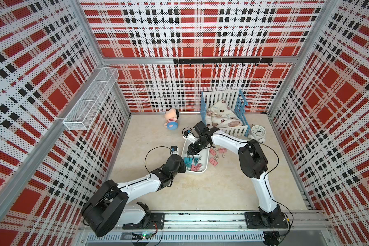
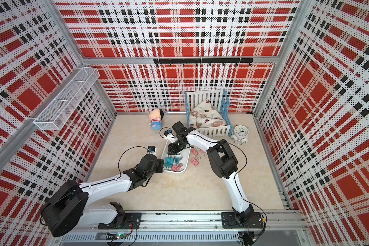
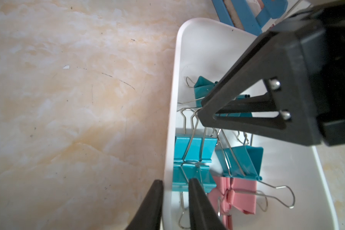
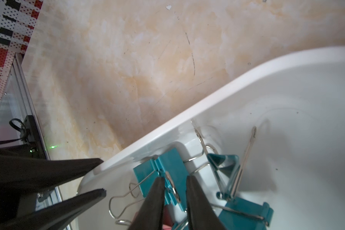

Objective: Take out the binder clips from the storage box
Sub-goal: Pick up the binder clip from the storage box.

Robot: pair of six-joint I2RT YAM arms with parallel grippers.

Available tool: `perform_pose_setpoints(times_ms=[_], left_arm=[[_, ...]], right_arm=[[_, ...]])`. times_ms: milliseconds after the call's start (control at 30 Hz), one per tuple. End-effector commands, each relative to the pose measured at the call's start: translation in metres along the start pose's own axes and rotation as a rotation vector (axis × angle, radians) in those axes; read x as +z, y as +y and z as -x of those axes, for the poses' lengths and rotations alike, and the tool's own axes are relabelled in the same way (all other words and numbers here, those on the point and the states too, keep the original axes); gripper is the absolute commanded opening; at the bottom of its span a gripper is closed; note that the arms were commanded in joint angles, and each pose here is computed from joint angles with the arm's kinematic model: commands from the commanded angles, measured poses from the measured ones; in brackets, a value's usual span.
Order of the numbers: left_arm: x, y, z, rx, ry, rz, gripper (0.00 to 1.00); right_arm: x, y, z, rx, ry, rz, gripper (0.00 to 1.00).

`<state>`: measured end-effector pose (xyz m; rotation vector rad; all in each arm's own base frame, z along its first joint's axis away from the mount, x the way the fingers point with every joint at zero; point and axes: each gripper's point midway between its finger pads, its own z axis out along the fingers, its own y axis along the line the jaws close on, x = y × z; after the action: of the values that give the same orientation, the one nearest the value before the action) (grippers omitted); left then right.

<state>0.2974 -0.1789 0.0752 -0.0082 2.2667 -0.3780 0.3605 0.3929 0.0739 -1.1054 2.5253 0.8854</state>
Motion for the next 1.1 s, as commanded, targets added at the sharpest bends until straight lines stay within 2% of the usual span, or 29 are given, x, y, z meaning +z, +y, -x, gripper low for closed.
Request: perform_pose_setpoints(times_ms=[0,167,333,833,1067], left_arm=[[-0.001,0.002,-0.002,0.001,-0.002,0.010,0.30],[-0.001,0.002,-0.002,0.001,-0.003,0.012,0.30],[-0.001,0.003,-0.003,0.001,-0.002,0.014,0.30],[-0.001,0.002,-0.001,0.006,-0.007,0.015,0.30],[-0.002,0.003,0.000,0.007,-0.010,0.015,0.30]], right_arm=[[0.001,0.007,0.000,-0.022,0.015,0.020,0.18],[-0.006,0.015,0.001,-0.039,0.012,0.044,0.08],[-0.018,0.023,0.008,-0.059,-0.011,0.043,0.02],[-0.077,0.041,0.044,-0.120,-0.147,-0.016,0.00],[-0.113,0.025,0.050,-0.078,-0.230,-0.071,0.00]])
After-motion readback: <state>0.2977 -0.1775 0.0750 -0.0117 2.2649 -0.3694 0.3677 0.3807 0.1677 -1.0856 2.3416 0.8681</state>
